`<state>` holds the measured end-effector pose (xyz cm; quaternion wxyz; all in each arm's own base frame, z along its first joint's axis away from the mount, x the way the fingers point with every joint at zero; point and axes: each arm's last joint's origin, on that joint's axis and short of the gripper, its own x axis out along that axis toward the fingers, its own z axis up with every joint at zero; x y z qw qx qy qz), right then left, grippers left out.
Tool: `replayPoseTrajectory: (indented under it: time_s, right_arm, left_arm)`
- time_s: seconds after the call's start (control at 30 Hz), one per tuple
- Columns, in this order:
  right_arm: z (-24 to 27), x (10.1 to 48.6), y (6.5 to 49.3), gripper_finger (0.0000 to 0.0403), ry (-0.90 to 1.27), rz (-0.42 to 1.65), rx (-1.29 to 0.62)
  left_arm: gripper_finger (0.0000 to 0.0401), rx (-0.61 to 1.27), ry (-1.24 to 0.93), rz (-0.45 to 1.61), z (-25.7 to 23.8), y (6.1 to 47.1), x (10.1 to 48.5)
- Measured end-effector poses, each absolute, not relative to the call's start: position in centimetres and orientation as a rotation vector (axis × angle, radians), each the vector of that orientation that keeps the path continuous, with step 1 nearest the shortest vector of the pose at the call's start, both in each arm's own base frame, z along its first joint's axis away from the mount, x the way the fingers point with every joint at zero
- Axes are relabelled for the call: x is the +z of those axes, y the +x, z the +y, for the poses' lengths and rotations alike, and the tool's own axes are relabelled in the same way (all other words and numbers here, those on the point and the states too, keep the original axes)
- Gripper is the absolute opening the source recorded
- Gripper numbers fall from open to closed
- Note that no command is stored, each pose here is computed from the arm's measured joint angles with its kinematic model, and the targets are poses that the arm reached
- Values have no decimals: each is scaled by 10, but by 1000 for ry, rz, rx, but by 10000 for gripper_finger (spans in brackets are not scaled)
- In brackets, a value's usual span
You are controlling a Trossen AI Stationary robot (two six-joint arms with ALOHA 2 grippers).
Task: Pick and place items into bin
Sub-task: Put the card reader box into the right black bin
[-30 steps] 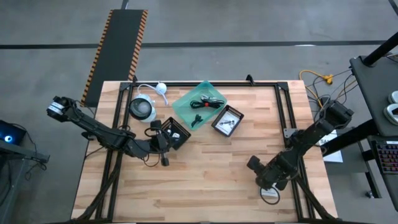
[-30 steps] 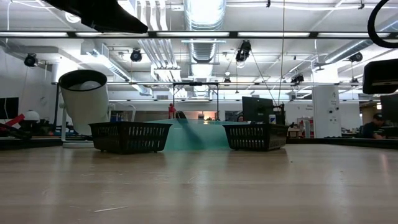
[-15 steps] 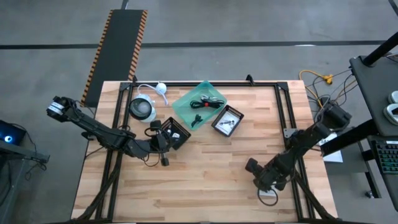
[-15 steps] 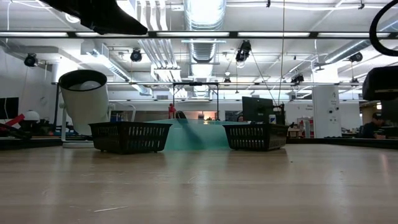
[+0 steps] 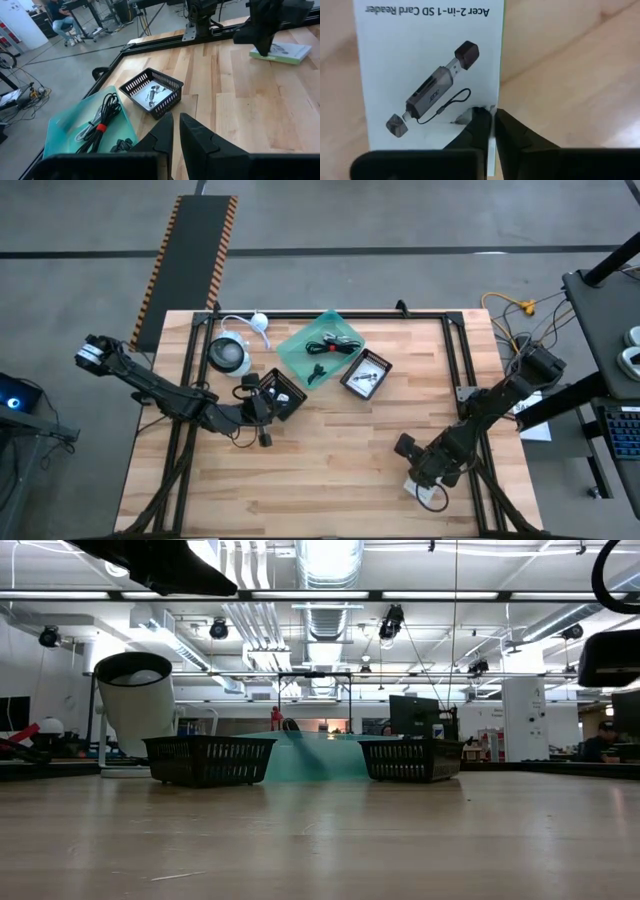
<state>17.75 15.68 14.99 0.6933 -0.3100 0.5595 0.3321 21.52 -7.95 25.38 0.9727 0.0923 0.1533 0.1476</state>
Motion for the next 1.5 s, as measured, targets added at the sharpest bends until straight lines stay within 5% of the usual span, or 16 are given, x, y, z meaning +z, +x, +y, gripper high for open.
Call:
replayPoseTrajectory:
  time_s: [0.4, 1.07, 1.5]
  right_arm:
    - [130, 153, 191, 9, -1178, 1200, 485]
    - [40, 243, 231, 8, -1131, 962, 185]
    - [-36, 239, 253, 8, -1128, 991, 147]
  left_arm:
    - [15, 298, 187, 309, -80, 215, 254]
    - [15, 298, 188, 310, -80, 215, 254]
    - [15, 297, 188, 308, -80, 215, 254]
